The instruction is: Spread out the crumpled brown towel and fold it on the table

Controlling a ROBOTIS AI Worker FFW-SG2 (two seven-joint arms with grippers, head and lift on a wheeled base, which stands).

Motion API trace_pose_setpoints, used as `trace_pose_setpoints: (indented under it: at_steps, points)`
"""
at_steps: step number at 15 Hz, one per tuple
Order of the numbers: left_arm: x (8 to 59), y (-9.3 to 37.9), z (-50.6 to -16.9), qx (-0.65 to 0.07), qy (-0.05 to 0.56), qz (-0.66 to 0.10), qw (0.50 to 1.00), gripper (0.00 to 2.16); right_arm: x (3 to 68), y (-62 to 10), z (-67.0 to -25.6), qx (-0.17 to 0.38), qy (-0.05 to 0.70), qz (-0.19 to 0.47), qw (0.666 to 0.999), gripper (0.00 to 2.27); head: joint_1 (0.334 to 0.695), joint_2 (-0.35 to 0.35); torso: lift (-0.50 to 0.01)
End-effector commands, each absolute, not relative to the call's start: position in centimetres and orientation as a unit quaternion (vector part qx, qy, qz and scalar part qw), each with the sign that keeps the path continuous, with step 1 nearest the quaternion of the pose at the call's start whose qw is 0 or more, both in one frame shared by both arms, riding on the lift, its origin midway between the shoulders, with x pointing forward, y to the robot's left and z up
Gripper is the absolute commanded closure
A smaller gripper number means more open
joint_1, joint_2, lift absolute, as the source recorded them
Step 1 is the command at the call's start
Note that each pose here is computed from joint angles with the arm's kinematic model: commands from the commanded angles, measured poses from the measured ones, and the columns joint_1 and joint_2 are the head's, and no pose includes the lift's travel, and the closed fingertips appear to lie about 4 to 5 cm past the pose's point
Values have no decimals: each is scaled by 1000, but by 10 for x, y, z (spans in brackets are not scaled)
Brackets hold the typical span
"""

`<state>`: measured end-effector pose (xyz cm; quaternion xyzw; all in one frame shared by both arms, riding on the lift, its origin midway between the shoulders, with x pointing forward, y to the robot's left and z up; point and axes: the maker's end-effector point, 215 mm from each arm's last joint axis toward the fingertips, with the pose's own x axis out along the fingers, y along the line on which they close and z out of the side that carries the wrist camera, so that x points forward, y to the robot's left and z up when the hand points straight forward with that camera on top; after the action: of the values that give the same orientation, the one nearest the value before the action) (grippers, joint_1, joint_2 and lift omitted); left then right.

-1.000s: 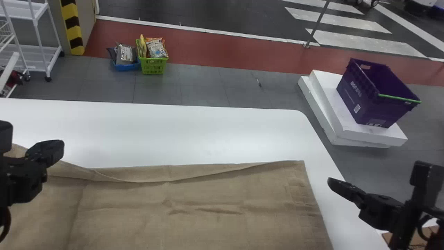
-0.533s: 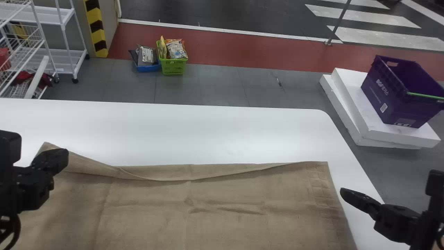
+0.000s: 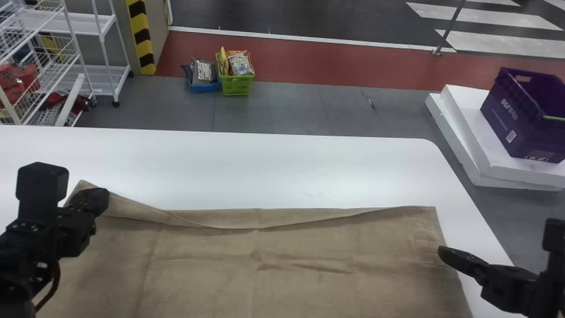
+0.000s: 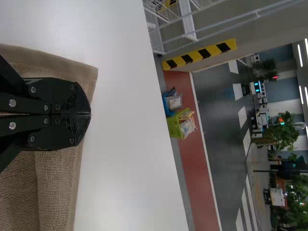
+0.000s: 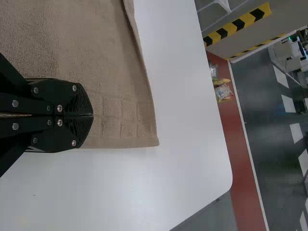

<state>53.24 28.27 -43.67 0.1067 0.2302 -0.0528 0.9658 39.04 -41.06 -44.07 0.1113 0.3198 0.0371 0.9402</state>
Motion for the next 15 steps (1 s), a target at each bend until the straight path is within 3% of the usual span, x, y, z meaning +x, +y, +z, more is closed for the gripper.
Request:
trace_pose_setpoints:
  at_steps: [1,11,12,14,15]
  points:
    - [538,281,-440,111,232,-52,965,1875,389,-410,-443,113,324,36,939,1781,695,-154,-127]
    - [563,287,-438,112,225,-44,967,1872,393,-418,-446,117,332,23,936,1781,695,-147,-127]
    - [552,284,-433,95,228,-47,968,1750,393,-418,-446,117,332,23,936,1781,695,-149,-127]
    - [537,284,-419,52,231,-67,969,704,397,-419,-442,116,327,24,938,1781,695,-154,-127]
    - [532,290,-406,22,228,-81,970,292,401,-419,-439,114,324,24,939,1781,695,-159,-127]
